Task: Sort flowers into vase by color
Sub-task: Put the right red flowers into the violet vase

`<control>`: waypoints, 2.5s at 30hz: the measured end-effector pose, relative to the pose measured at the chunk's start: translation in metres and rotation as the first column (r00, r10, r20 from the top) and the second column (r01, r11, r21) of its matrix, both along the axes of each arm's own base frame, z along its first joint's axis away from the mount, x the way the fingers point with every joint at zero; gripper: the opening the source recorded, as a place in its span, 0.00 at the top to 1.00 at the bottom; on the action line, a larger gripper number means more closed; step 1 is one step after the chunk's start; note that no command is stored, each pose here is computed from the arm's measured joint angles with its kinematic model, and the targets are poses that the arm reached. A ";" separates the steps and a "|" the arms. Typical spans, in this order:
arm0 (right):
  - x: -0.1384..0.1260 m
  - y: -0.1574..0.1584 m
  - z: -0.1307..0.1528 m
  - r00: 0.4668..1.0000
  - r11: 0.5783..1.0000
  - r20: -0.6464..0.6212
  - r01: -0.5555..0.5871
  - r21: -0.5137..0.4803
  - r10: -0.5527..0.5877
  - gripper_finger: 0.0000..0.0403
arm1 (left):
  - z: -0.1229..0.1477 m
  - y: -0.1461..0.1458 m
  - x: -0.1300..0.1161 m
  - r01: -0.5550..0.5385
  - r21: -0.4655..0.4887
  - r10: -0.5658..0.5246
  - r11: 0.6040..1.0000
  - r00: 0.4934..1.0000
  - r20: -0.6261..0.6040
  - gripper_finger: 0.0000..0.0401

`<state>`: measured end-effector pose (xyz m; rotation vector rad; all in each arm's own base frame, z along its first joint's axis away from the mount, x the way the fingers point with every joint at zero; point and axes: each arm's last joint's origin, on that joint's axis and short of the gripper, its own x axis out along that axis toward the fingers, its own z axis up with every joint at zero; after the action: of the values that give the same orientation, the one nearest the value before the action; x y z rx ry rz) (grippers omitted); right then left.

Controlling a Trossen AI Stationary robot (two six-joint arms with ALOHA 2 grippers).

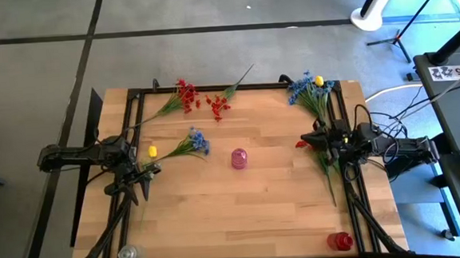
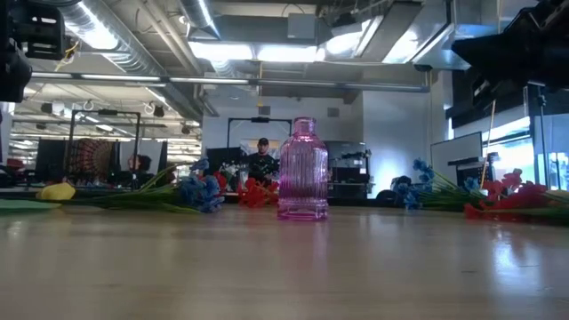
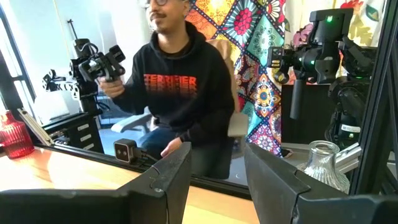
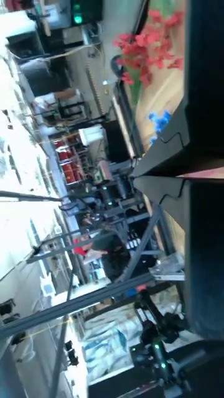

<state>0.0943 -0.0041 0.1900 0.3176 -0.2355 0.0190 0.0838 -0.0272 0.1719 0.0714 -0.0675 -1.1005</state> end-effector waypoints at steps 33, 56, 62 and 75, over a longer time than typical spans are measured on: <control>0.105 0.053 0.055 0.562 0.957 -0.827 0.243 0.155 -0.008 0.75 | 0.000 0.000 0.000 0.000 0.000 0.000 1.000 1.000 0.000 0.64; 0.075 0.003 -0.015 -0.300 0.633 -0.948 0.756 -0.168 0.108 0.41 | 0.000 0.000 0.000 0.000 0.000 0.000 1.000 1.000 -0.002 0.64; 0.084 -0.004 -0.037 -0.434 0.673 -0.884 0.708 -0.214 0.175 0.43 | 0.000 0.000 0.000 0.000 0.000 0.000 1.000 1.000 -0.002 0.64; 0.124 -0.006 -0.042 -0.275 0.735 -0.948 0.674 -0.070 0.162 0.75 | 0.000 0.000 0.000 0.000 0.000 0.000 1.000 1.000 -0.003 0.64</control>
<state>0.2181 -0.0105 0.1477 0.7799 1.5099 -0.8940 0.0838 -0.0273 0.1716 0.0698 -0.0648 -1.1011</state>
